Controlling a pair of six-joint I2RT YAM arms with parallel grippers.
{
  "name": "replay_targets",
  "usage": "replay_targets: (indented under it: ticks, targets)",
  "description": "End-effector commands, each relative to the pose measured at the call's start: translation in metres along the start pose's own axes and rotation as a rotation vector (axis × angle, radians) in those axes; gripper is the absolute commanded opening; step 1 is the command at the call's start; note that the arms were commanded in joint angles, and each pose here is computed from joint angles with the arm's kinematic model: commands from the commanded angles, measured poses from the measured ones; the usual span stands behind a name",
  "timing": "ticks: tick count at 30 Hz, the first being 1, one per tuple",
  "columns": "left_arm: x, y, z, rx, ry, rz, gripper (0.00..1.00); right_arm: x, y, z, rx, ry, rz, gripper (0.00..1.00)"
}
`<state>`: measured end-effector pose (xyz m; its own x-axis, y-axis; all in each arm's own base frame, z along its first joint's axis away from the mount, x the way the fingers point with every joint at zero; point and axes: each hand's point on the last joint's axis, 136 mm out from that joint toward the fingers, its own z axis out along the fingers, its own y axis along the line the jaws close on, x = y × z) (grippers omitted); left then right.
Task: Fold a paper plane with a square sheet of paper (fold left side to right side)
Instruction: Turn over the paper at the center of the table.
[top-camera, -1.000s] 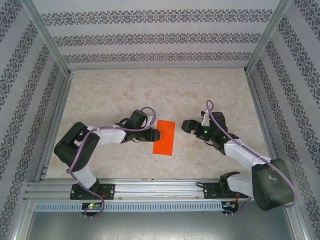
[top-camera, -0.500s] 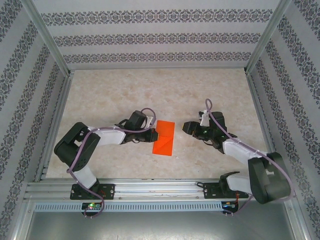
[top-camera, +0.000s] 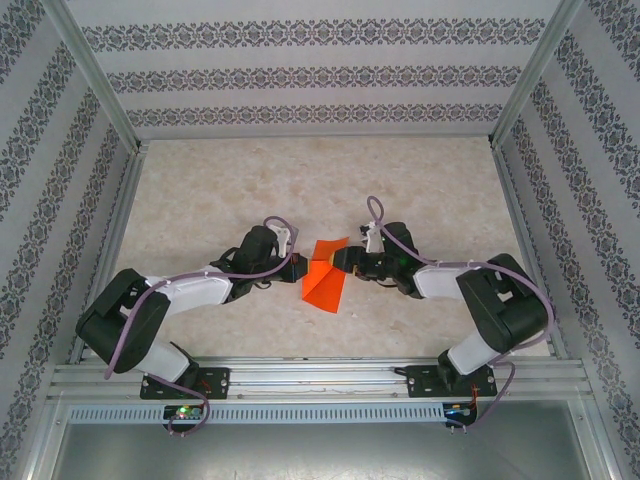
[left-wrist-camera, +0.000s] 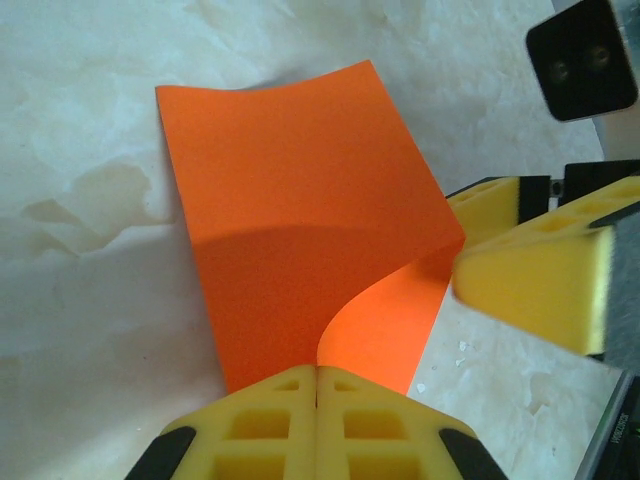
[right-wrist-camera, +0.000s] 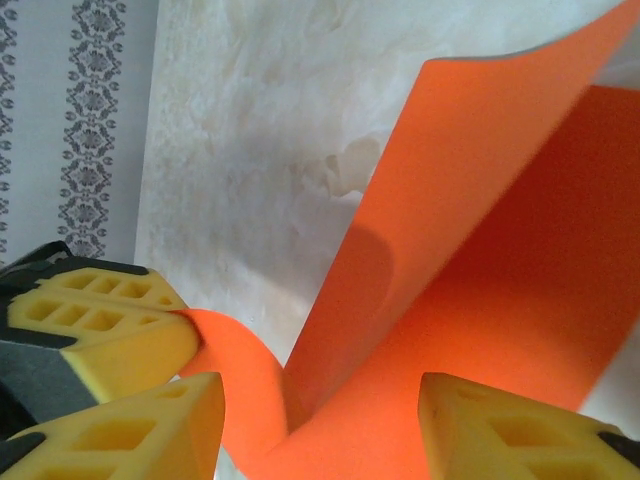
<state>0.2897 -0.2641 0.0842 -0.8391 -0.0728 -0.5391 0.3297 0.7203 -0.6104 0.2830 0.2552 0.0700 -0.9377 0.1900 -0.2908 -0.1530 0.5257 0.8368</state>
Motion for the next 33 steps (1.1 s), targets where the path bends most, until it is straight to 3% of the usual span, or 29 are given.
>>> replay_targets:
  ticks: [1, 9, 12, 17, 21, 24, 29, 33]
  targets:
    - [-0.010, 0.000, -0.003, -0.002, -0.048, 0.003, 0.00, -0.015, 0.022, 0.009, -0.065, -0.040, -0.044, 0.53]
    - [-0.010, 0.002, 0.001, -0.003, -0.040, -0.006, 0.00, -0.011, 0.013, 0.018, -0.034, -0.028, -0.023, 0.34]
    - [-0.009, 0.004, 0.000, -0.012, -0.040, -0.003, 0.04, -0.008, 0.010, 0.019, -0.024, -0.025, -0.015, 0.22]
    - [-0.014, 0.004, -0.008, -0.030, -0.067, 0.000, 0.21, -0.010, 0.014, 0.013, -0.025, -0.033, -0.029, 0.01]
    - [-0.022, 0.001, -0.022, -0.031, -0.106, -0.001, 0.30, -0.022, 0.026, 0.001, -0.049, -0.069, -0.057, 0.00]
    - [-0.032, -0.005, -0.040, -0.027, -0.155, 0.001, 0.43, -0.034, 0.040, -0.014, -0.083, -0.112, -0.093, 0.00]
    - [-0.054, -0.025, -0.082, 0.033, -0.265, 0.016, 0.74, -0.060, 0.069, -0.050, -0.154, -0.216, -0.181, 0.00]
    - [-0.072, -0.045, -0.119, 0.173, -0.361, -0.004, 0.90, -0.080, 0.093, -0.084, -0.234, -0.304, -0.254, 0.00]
